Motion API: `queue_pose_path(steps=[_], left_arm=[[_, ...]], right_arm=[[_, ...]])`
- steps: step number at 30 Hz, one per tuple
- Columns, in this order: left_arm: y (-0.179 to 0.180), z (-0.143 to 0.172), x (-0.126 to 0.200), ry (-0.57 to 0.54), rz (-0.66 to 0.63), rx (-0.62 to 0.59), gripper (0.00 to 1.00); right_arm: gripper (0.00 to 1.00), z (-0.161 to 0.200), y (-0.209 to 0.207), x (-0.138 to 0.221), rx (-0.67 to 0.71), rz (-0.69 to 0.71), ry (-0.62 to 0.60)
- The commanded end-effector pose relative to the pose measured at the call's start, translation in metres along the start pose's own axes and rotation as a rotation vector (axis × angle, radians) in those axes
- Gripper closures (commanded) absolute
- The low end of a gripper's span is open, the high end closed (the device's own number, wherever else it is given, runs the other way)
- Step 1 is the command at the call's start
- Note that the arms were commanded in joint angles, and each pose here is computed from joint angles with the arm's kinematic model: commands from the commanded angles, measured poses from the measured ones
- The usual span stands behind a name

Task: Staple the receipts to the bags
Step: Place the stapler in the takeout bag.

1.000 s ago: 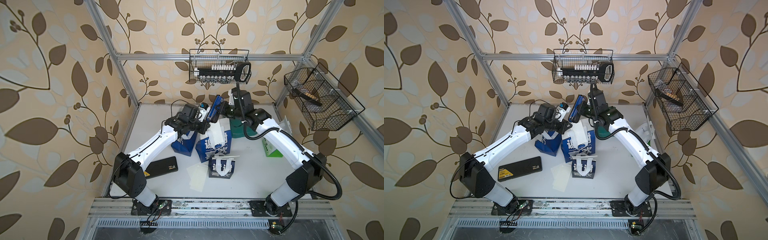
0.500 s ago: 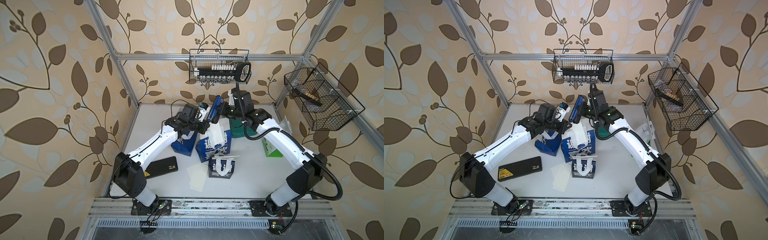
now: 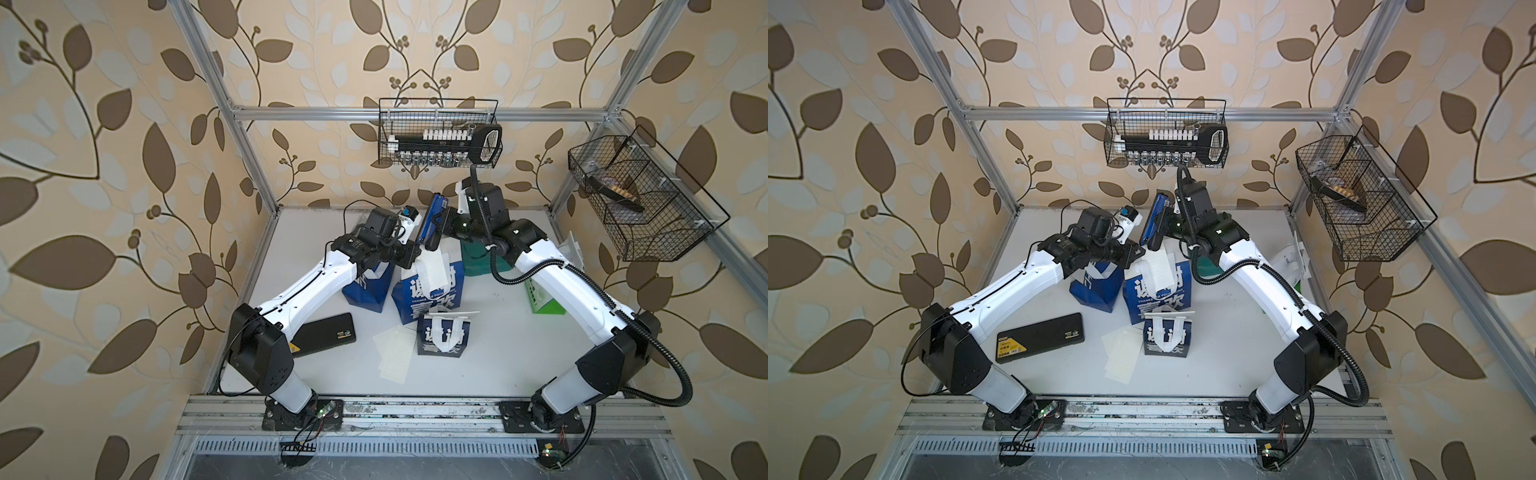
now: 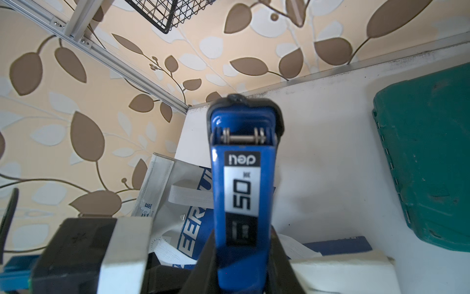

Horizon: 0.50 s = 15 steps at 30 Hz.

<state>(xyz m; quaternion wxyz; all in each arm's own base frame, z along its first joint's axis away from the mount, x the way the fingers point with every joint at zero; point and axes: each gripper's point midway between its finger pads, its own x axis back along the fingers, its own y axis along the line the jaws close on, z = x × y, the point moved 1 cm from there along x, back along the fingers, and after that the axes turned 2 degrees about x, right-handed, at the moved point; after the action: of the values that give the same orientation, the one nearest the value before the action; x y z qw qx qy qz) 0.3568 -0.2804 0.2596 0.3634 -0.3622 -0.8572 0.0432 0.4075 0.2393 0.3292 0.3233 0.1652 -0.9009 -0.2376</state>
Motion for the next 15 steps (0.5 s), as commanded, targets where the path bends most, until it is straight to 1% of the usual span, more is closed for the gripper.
queue_pose_path(steps=[1,8,15], left_arm=[[-0.004,-0.019,0.004,-0.056,-0.002,-0.025,1.0],[-0.003,-0.019,0.003,-0.055,-0.002,-0.025,1.0],[-0.007,-0.022,0.005,-0.073,0.017,-0.032,1.0]], right_arm=[[1.0,-0.011,0.011,0.017,0.041,-0.021,-0.056],[1.0,-0.015,0.018,0.022,0.117,0.004,-0.074],[1.0,0.001,0.017,0.014,0.162,0.028,-0.041]])
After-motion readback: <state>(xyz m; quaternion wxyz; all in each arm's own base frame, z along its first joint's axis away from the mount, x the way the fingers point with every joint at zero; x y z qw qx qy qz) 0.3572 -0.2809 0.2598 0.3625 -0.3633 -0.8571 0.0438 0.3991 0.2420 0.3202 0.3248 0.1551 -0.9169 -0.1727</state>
